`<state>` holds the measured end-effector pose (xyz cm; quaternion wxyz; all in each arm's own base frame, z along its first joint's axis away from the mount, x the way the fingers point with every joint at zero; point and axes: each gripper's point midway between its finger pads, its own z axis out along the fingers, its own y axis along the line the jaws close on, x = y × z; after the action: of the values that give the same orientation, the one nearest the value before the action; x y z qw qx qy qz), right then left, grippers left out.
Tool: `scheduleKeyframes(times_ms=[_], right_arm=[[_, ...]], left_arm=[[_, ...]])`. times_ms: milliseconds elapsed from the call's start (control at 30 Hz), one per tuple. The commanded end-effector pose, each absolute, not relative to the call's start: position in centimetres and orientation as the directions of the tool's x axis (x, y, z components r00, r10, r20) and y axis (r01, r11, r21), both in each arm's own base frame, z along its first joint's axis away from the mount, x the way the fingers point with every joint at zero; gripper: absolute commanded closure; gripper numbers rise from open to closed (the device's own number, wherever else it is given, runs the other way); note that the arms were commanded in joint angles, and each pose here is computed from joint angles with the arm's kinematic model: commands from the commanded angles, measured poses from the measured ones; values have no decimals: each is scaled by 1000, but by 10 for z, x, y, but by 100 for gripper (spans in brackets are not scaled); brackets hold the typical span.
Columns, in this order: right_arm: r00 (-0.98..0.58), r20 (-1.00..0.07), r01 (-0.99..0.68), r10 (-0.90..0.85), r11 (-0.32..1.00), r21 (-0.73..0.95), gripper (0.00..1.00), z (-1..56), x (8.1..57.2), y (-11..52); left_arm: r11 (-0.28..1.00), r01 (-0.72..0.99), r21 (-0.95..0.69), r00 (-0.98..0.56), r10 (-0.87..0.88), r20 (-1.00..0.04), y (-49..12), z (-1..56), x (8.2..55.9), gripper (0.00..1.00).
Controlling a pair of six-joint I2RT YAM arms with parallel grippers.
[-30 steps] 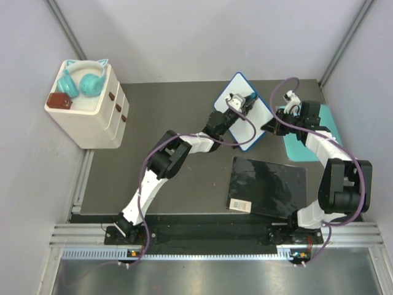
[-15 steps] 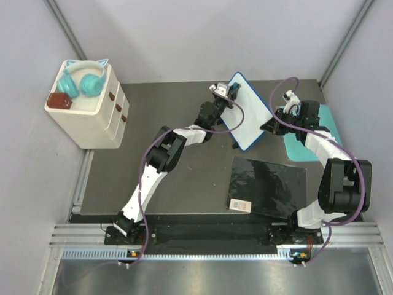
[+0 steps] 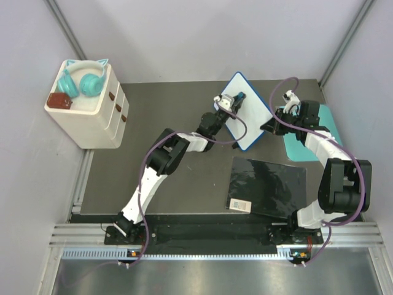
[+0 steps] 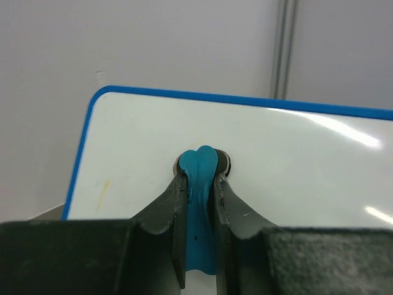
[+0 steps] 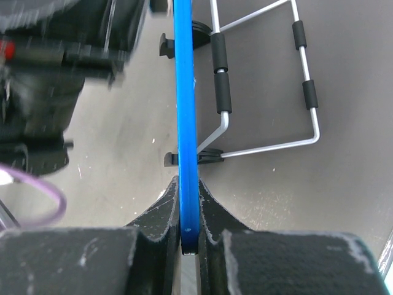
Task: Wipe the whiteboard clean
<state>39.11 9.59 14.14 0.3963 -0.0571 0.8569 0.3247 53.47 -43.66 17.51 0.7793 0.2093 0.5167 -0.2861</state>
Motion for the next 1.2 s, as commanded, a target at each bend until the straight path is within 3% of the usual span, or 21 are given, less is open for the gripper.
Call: scheduleKeyframes(times_ms=[0,133,500,667,833,1167], right_arm=[[-717,-696,-393,40,801,452,100,110,377,101],[-720,-693,-394,39,799,454,100,109,377,102],[-716,-697,-396,39,799,452,100,110,378,102],[-720,-693,-396,39,798,455,100,109,378,102],[-721,-692,-393,41,797,458,100,109,378,102],[-722,-691,-386,43,803,454,100,106,378,101]], left_arm=[[532,843,82,281,-305,-910,-513,198,441,100],[529,841,113,319,-316,-893,-522,208,435,100],[758,652,12,214,-169,-962,-459,166,563,100],[810,583,-62,146,-180,-973,-429,132,586,100],[743,666,-59,153,-213,-965,-443,131,562,100],[544,839,-24,180,-319,-931,-503,169,434,100]])
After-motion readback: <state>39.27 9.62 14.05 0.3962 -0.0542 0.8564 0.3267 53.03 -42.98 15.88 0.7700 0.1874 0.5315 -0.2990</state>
